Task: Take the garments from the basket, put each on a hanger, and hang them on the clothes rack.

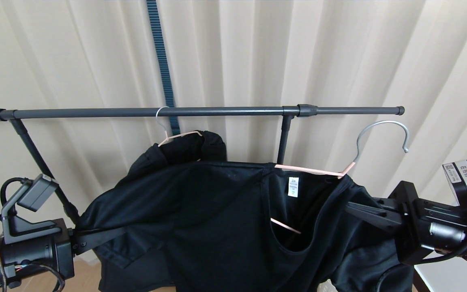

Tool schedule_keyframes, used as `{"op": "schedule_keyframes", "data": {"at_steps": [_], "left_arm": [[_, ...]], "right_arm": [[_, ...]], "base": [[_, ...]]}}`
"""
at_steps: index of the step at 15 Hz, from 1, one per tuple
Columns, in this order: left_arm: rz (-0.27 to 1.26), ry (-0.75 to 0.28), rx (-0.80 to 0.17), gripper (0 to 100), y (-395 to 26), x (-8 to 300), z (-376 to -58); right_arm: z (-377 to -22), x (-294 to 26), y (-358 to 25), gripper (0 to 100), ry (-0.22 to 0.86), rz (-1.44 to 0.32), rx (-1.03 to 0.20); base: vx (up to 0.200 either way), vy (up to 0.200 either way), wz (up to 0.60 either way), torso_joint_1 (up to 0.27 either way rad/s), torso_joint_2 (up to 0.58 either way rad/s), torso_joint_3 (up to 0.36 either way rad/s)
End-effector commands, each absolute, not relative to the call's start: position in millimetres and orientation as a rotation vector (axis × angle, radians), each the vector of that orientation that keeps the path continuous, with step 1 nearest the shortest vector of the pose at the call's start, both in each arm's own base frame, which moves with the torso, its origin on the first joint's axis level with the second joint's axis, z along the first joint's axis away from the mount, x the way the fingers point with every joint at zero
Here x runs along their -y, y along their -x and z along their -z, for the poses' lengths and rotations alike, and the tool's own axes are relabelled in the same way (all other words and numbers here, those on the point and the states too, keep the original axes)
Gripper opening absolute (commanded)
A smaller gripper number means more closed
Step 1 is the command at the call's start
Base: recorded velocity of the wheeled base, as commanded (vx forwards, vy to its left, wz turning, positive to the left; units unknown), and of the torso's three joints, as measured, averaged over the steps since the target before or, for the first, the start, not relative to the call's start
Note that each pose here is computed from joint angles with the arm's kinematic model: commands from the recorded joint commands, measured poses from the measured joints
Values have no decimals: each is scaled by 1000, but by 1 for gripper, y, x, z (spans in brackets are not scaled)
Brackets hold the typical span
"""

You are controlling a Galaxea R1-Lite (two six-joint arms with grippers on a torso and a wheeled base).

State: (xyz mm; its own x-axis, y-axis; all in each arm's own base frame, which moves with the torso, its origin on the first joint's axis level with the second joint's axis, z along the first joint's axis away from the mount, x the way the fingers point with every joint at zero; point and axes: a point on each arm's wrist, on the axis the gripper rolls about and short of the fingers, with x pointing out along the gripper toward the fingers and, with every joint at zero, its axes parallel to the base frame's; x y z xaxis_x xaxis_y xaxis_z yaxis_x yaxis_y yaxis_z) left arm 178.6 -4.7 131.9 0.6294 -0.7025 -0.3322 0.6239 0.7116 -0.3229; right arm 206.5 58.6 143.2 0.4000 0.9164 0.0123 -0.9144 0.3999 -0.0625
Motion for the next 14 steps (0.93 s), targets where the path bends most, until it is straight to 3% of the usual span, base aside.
{"op": "schedule_keyframes", "data": {"at_steps": [1,14], "left_arm": [[764,182,-455,100,-178,5,-133],[751,224,-463,100,-181,4,-137]], "right_arm": [[-143,-59,-206,0,47,-1159,44],[-144,-56,-207,0,47,-1147,50]], "base": [[0,0,0,0,0,0],[0,0,0,0,0,0]]}}
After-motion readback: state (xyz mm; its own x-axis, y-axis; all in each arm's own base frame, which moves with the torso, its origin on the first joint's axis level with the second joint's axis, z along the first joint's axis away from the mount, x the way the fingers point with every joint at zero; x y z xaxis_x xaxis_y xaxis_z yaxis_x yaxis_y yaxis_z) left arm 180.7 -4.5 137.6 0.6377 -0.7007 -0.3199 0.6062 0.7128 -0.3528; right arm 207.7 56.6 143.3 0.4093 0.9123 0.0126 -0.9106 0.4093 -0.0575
